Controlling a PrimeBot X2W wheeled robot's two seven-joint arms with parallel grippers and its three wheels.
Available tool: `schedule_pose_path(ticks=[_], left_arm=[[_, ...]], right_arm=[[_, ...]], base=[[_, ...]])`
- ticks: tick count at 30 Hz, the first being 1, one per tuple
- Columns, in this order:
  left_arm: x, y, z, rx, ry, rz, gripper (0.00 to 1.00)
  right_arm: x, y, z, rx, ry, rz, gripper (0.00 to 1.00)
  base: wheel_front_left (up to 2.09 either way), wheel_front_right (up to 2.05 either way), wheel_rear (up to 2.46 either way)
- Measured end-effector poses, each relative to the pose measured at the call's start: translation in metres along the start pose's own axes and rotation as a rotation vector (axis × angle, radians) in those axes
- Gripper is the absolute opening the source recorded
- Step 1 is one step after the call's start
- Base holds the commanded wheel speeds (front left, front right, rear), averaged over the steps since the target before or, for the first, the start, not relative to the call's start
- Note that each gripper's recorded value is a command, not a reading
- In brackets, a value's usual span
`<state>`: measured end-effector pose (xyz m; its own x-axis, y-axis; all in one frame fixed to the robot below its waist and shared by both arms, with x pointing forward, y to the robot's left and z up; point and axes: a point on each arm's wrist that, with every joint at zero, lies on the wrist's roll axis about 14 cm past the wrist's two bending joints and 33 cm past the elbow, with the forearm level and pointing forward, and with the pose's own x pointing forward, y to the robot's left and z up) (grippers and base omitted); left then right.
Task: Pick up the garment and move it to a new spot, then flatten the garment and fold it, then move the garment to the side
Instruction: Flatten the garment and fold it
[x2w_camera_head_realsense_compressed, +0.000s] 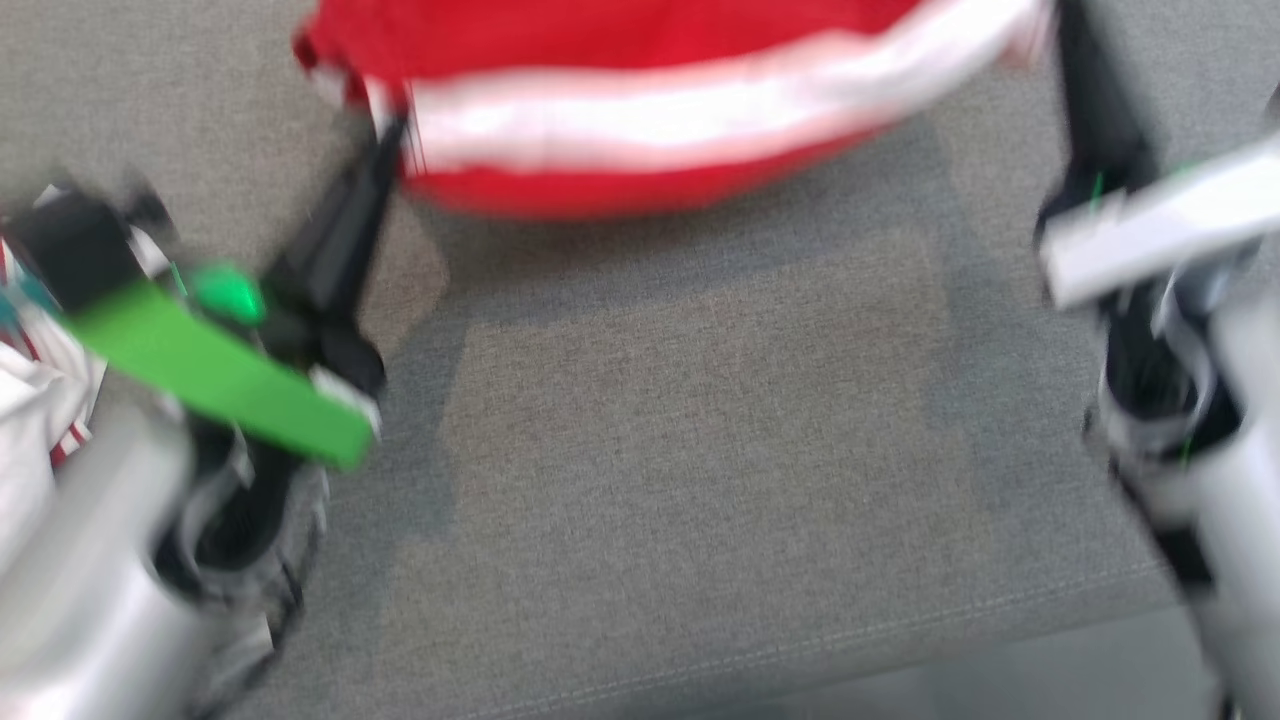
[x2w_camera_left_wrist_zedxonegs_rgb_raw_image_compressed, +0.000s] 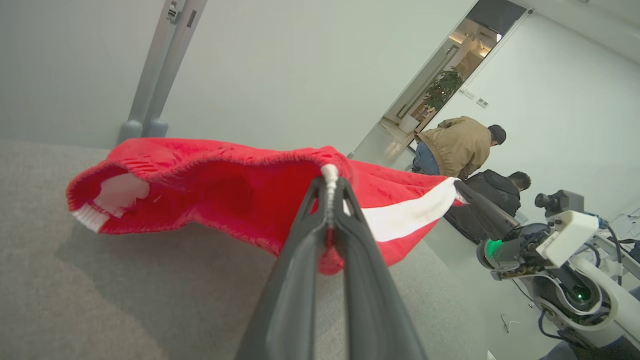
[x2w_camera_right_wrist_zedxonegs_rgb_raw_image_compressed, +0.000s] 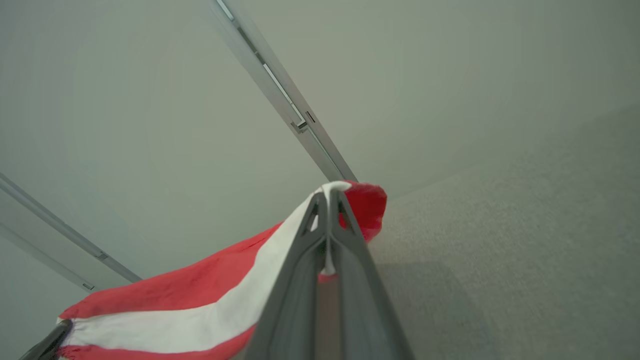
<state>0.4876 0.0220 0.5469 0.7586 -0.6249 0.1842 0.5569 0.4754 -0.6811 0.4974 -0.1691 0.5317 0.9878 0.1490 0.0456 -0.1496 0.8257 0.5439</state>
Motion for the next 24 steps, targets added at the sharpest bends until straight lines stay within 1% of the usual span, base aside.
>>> schedule_pose_path(ticks=[2, 4, 6, 7, 9, 11, 13, 16, 18, 21, 24], left_arm=[[-0.035, 0.019, -0.039, -0.063, 0.067, 0.108, 0.00], [-0.070, 0.035, -0.063, -0.107, 0.096, 0.223, 0.00], [-0.096, 0.043, -0.079, -0.114, 0.135, 0.287, 0.00], [-0.103, 0.044, -0.081, -0.124, 0.136, 0.306, 0.00], [-0.110, 0.039, -0.082, -0.128, 0.135, 0.307, 0.00], [-0.112, 0.035, -0.079, -0.129, 0.119, 0.306, 0.00], [-0.116, 0.030, -0.079, -0.132, 0.112, 0.306, 0.00], [-0.122, 0.013, -0.090, -0.180, 0.107, 0.296, 0.00], [-0.130, 0.005, -0.098, -0.214, 0.107, 0.302, 0.00], [-0.150, 0.002, -0.112, -0.258, 0.113, 0.353, 0.00], [-0.162, 0.000, -0.116, -0.297, 0.090, 0.392, 0.00]], right_arm=[[-0.047, -0.032, -0.054, 0.065, 0.150, -0.131, 0.00], [-0.093, -0.053, -0.094, 0.125, 0.257, -0.254, 0.00], [-0.131, -0.058, -0.122, 0.144, 0.348, -0.310, 0.00], [-0.142, -0.060, -0.128, 0.154, 0.357, -0.334, 0.00], [-0.154, -0.060, -0.131, 0.179, 0.354, -0.348, 0.00], [-0.155, -0.055, -0.129, 0.187, 0.333, -0.330, 0.00], [-0.155, -0.054, -0.122, 0.181, 0.305, -0.319, 0.00], [-0.164, -0.063, -0.112, 0.154, 0.289, -0.333, 0.00], [-0.176, -0.071, -0.112, 0.134, 0.303, -0.346, 0.00], [-0.192, -0.075, -0.120, 0.123, 0.351, -0.356, 0.00], [-0.203, -0.075, -0.126, 0.149, 0.380, -0.363, 0.00]], base=[[0.00, 0.00, 0.00], [0.00, 0.00, 0.00], [0.00, 0.00, 0.00], [0.00, 0.00, 0.00], [0.00, 0.00, 0.00], [0.00, 0.00, 0.00], [0.00, 0.00, 0.00], [0.00, 0.00, 0.00], [0.00, 0.00, 0.00], [0.00, 0.00, 0.00], [0.00, 0.00, 0.00]])
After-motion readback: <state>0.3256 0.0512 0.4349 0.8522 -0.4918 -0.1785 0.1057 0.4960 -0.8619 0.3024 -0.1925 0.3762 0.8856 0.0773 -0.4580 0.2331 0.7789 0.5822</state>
